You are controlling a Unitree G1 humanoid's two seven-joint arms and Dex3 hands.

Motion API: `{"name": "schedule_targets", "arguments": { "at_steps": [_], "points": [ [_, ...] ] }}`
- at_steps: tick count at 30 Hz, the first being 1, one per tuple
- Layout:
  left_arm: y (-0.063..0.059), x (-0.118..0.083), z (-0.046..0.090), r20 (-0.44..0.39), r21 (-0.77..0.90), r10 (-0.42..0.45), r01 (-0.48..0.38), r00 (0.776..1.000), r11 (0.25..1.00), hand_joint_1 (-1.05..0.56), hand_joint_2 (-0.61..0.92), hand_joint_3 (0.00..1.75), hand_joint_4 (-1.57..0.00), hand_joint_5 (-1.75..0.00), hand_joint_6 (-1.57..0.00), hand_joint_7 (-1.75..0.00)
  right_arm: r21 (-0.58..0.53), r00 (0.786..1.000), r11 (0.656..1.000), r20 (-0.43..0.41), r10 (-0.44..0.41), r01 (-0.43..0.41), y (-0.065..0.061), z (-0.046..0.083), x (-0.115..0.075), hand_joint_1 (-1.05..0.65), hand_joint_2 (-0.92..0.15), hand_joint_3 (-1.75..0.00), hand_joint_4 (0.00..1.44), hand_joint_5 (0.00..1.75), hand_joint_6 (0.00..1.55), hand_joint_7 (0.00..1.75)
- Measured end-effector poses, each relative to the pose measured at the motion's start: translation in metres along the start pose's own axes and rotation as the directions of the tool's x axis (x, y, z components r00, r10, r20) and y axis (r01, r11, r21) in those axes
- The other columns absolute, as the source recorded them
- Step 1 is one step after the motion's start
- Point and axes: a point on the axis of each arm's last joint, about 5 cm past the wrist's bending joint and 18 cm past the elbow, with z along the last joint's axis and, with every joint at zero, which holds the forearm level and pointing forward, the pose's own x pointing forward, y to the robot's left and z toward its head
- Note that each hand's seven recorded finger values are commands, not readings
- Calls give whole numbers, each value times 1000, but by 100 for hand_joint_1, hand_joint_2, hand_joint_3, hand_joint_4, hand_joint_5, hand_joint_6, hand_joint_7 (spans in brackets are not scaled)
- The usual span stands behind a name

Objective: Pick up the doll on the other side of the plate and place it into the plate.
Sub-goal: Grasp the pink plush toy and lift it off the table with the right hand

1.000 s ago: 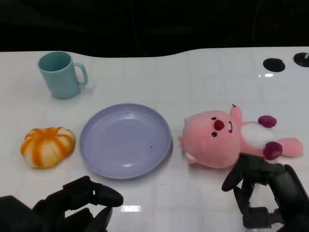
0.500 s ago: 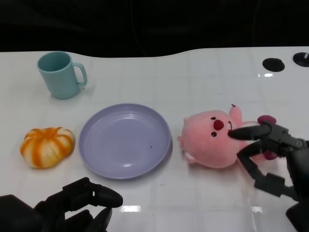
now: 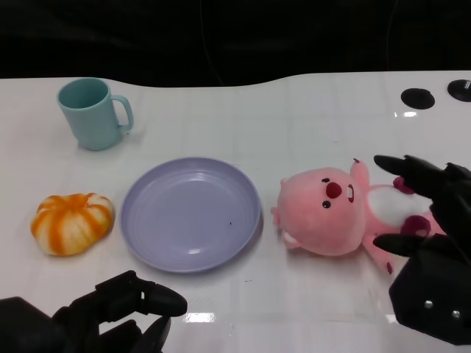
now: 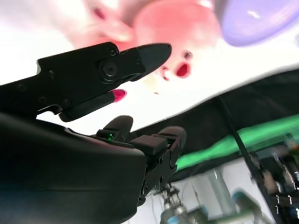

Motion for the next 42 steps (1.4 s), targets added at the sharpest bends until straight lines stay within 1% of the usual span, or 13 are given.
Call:
{"name": "schedule_targets", "arguments": {
  "at_steps": [3, 7, 11, 16, 20, 25, 32, 38, 42],
  "points": [
    [0, 0, 0, 0, 0, 1, -1, 1000, 1000, -24, 82, 69, -57, -173, -55, -127, -62, 998, 997, -27, 48, -49, -4, 4, 5, -66, -86, 0, 0, 44, 18, 9],
    [0, 0, 0, 0, -1, 1, -1, 1000, 1000, -24, 82, 69, -56, -173, -55, -127, -92, 995, 991, -38, 92, -95, -6, 10, 14, -67, -84, 0, 0, 41, 20, 8],
    [0, -2, -1, -4, -5, 4, -4, 1000, 1000, -24, 82, 69, -56, -174, -54, -128, -116, 992, 986, -47, 117, -122, -3, 11, 23, -67, -85, 0, 0, 41, 21, 6],
    [0, -3, -1, -4, -8, 6, -6, 1000, 1000, -24, 82, 70, -56, -174, -54, -128, -133, 983, 975, -77, 169, -178, 6, 8, 35, -67, -87, -1, 0, 39, 19, 4],
    [-1, -4, 0, 2, -7, 5, -5, 1000, 1000, -24, 83, 70, -55, -174, -54, -128, -149, 969, 960, -116, 220, -236, 13, 6, 46, -70, -91, -2, 0, 34, 17, 2],
    [-1, -5, 1, 6, -9, 5, -5, 1000, 1000, -23, 83, 69, -55, -175, -55, -128, -156, 949, 944, -167, 266, -292, 22, 6, 58, -71, -92, -1, 2, 32, 18, 1],
    [-1, -6, 1, 6, -10, 7, -7, 1000, 1000, -24, 84, 68, -54, -175, -55, -128, -154, 930, 929, -212, 301, -336, 32, 7, 75, -72, -92, -1, 6, 29, 20, 2],
    [-1, -8, 3, 19, -23, 5, -5, 1000, 1000, -23, 84, 66, -54, -174, -56, -127, -170, 904, 905, -256, 343, -391, 38, 4, 89, -75, -92, -5, 7, 28, 22, 2],
    [-1, -8, 3, 18, -28, 4, -3, 1000, 1000, -22, 85, 65, -55, -174, -57, -127, -185, 886, 883, -274, 374, -431, 40, 4, 103, -74, -92, -5, 12, 28, 28, 5]
  ]
}}
